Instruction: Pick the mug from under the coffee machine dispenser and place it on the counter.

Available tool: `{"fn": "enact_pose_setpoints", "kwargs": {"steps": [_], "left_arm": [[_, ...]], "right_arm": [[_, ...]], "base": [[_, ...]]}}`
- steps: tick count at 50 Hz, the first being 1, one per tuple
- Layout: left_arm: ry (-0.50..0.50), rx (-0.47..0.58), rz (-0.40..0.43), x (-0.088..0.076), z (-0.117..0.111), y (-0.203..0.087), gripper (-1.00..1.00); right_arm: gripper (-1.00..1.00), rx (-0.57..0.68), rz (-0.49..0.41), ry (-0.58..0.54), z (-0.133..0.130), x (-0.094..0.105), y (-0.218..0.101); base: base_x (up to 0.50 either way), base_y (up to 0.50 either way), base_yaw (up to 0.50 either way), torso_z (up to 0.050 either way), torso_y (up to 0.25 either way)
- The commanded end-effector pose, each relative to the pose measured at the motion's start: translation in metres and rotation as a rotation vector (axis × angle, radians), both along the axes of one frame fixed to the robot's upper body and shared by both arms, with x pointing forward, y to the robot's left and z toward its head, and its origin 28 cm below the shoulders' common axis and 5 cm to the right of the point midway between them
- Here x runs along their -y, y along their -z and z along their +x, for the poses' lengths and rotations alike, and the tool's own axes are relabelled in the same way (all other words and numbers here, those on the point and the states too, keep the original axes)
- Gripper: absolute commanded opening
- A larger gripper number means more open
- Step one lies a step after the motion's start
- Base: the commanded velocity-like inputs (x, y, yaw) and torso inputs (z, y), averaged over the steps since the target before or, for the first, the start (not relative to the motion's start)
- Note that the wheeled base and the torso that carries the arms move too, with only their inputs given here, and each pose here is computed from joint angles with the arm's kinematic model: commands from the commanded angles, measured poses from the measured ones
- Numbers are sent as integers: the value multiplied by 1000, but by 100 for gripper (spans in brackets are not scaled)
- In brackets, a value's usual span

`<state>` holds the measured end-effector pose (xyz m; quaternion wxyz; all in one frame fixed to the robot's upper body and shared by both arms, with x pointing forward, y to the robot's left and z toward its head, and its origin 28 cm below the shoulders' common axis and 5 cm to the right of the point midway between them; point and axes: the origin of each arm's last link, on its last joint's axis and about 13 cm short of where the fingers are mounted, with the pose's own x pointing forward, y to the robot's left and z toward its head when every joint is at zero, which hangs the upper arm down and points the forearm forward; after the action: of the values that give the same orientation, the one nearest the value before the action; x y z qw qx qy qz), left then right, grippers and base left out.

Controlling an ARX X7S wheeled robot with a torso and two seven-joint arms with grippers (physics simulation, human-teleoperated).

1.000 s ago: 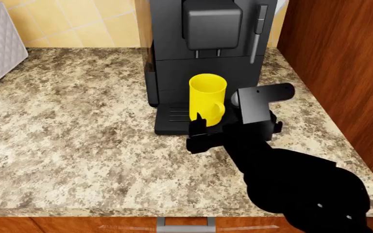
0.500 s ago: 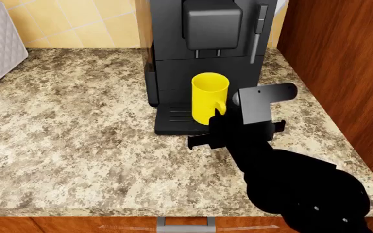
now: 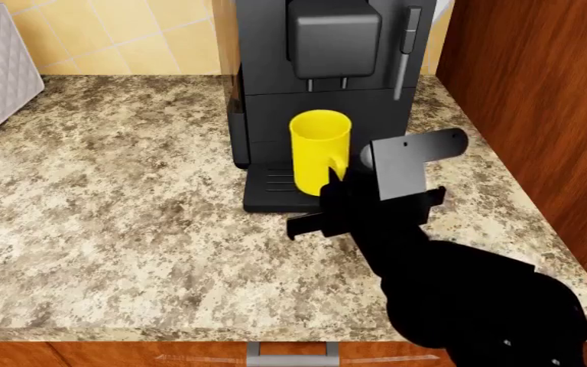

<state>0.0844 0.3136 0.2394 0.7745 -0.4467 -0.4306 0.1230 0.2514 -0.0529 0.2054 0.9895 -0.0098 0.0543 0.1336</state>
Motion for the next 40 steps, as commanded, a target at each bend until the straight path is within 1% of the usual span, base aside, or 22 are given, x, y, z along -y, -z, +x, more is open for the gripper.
{"fn": "enact_pose_setpoints", "kwargs": {"steps": [1,14,23,40], "left_arm": [[-1,0,-1,0,0,0,100],[-1,1,-2,-1,-1,1,100],[-1,1,-3,-1,-1,0,100],[-2,3,-2,0,-2,-1,100]], "right_arm": [[-100,18,12,-19,-3,-2,-2],[-100,18,25,-38,-7,-5,-1],[-100,35,36,-83,-14,-11,-6],[-100,72,30,-158,-26,-25,-15]], "base": [[0,0,0,0,0],[0,0,0,0,0],[0,0,0,0,0],[0,0,0,0,0]]}}
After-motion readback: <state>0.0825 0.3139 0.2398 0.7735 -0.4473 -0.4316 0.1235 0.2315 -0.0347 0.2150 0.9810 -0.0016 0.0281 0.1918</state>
